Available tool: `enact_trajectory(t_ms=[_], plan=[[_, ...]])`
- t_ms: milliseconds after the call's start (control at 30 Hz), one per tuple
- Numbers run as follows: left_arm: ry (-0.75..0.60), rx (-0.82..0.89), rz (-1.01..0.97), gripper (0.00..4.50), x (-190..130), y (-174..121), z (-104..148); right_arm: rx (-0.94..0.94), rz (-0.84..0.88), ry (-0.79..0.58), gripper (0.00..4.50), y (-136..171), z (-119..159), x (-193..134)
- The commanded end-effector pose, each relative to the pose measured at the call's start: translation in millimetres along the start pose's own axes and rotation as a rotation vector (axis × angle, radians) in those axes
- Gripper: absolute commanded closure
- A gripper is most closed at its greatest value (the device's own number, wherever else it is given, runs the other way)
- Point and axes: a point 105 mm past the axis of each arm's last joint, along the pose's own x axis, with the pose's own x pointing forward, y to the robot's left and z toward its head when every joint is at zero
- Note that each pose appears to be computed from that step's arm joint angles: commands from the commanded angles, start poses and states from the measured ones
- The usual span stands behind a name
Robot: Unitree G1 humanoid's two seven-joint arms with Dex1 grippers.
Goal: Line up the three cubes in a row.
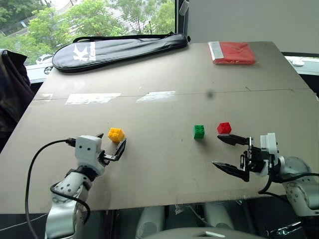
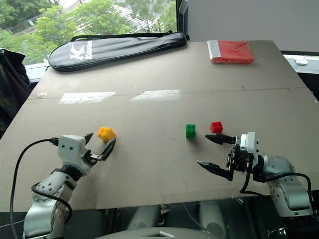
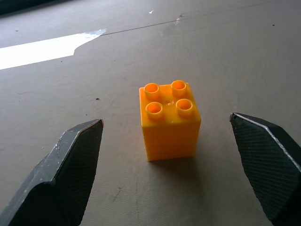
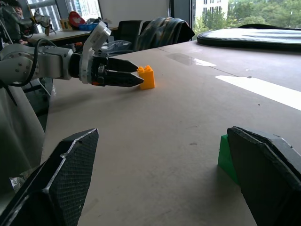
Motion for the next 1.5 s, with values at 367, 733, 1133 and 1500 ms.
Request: enact_trajectory(t_ms=[367, 733, 1133, 1500], plan=[[0.094, 0.005, -0.002, 3.25, 15, 14, -40, -0.047, -0.052, -0.019, 0.0, 7, 15, -4], [-0.067, 0.08, -0.617, 3.24, 53, -63, 9, -0.042, -0.091, -0.007, 0.0, 7, 12, -10], [-0.043, 0.299, -1.148, 3.24, 96, -123, 31, -0.059, -0.158, -0.002, 0.0, 8, 9, -17], [0.009, 0.383, -1.276, 3.24, 107, -128, 29, -0.075, -0.211, -0.004, 0.0, 12, 9, -22]])
